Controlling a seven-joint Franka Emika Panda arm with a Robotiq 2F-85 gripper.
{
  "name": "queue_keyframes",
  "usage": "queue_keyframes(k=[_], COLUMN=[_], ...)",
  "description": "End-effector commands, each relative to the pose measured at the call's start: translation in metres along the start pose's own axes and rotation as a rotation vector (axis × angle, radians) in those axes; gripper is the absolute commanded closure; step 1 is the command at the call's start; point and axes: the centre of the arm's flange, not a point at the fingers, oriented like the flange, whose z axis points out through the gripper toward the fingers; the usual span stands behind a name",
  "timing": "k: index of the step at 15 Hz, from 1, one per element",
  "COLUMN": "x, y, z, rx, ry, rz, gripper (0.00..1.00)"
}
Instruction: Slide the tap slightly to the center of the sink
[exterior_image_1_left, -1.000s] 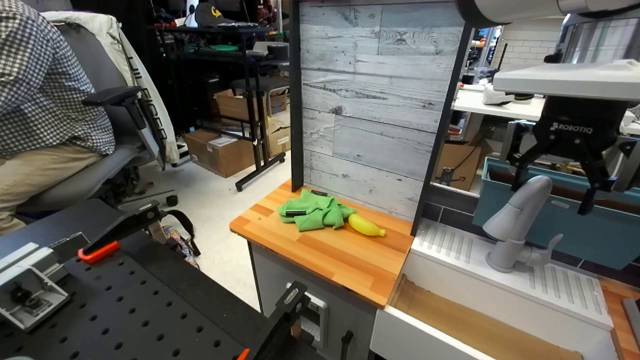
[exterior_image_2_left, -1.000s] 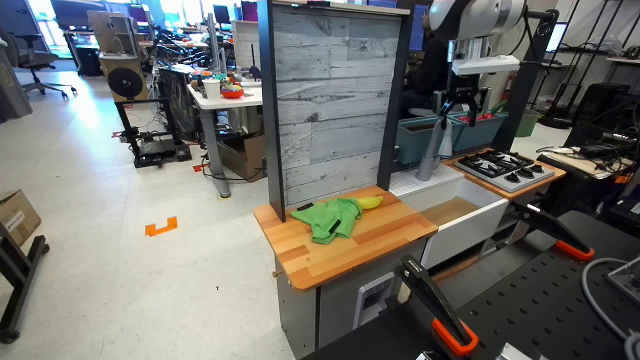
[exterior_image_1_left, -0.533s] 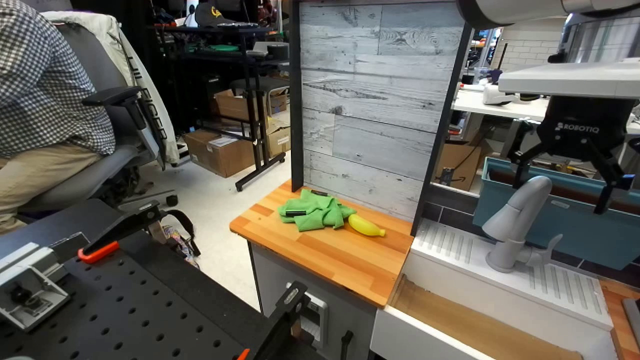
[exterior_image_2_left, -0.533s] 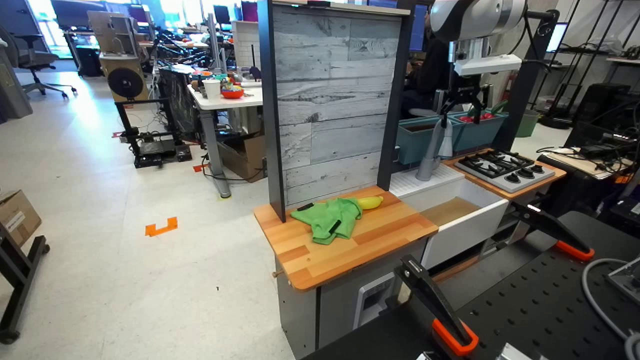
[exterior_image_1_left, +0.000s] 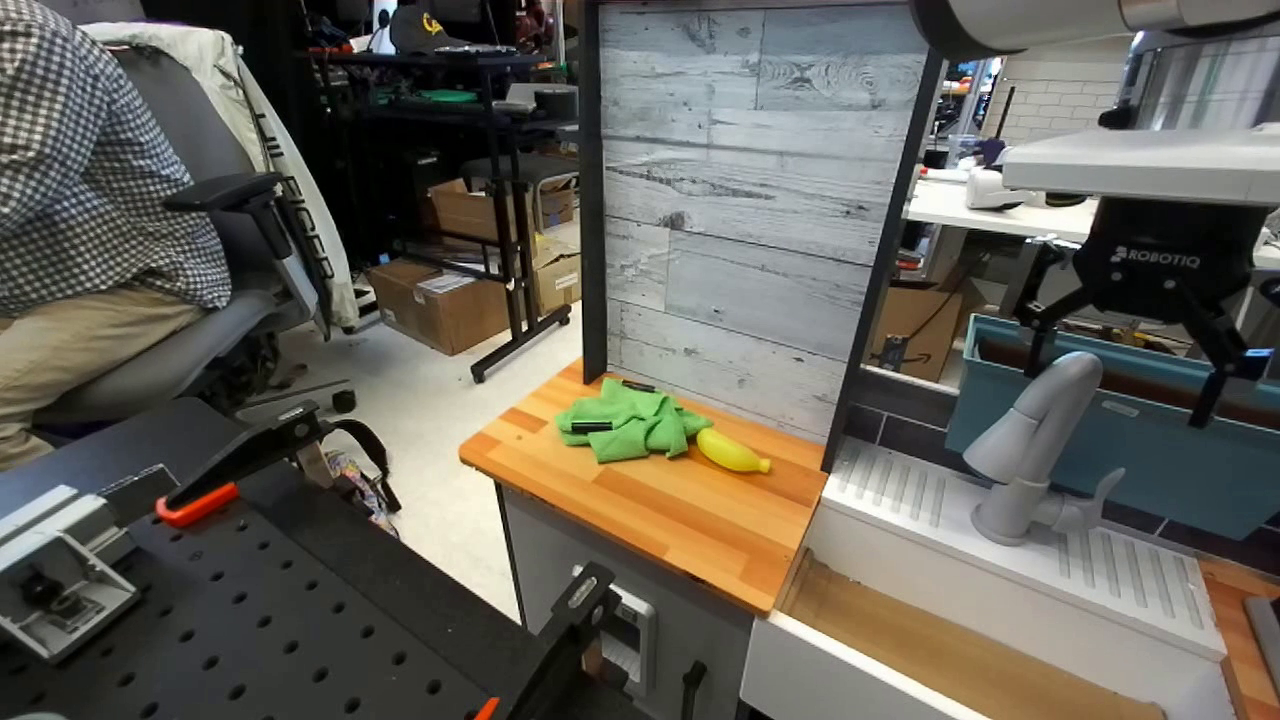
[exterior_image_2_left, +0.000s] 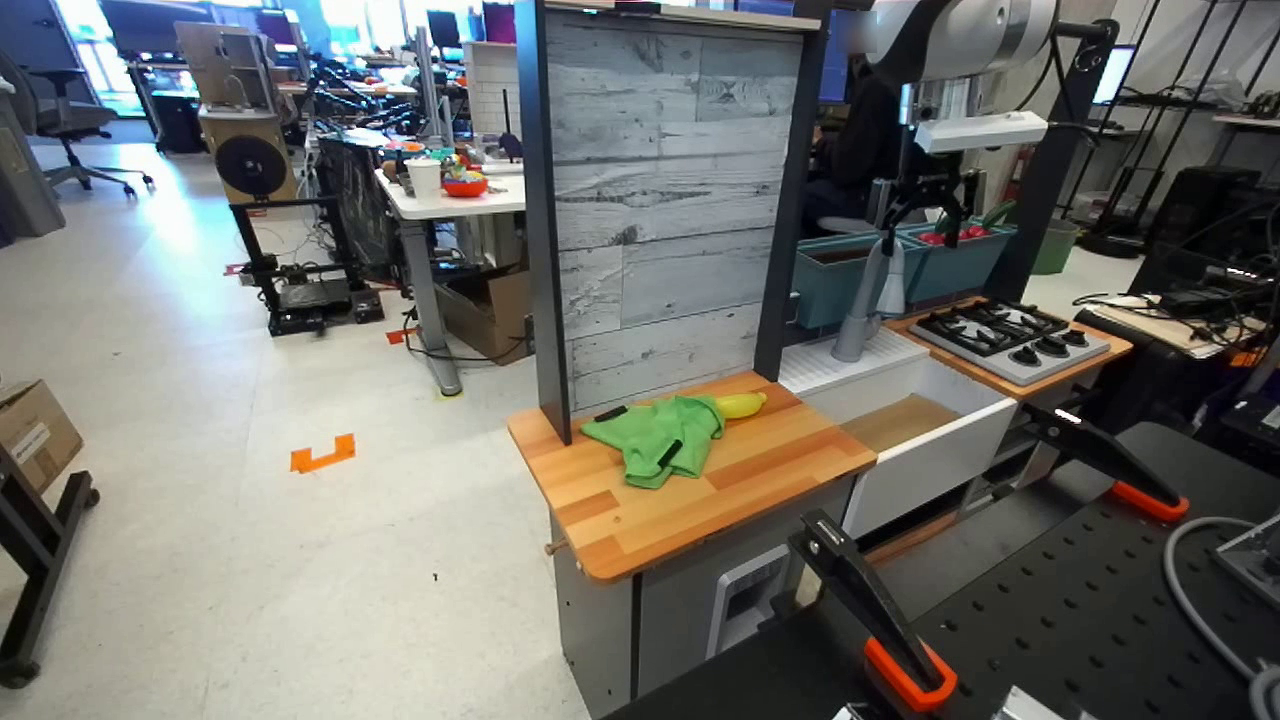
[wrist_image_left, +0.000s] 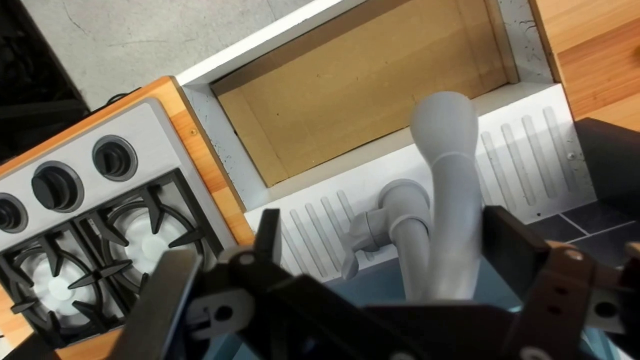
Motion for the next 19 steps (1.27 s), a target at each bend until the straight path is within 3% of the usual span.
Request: queue_keyframes(k=[1, 10, 14, 16, 19], x=[-0.031, -0.074, -0.092, -0.067, -0.074], y=[0.013, 0.023, 0.019, 0.017, 0.015], z=[-0.018, -0.079, -0.105, -0.098, -0.101], rx=[0.061, 0.191, 0.235, 0.197, 0.202], ry=[0.038, 0.146, 0.148, 0.131, 0.124], rz=[-0.018, -0.008, -0.032, -0.016, -0.020], gripper=[0.00, 0.00, 0.00, 0.00, 0.00])
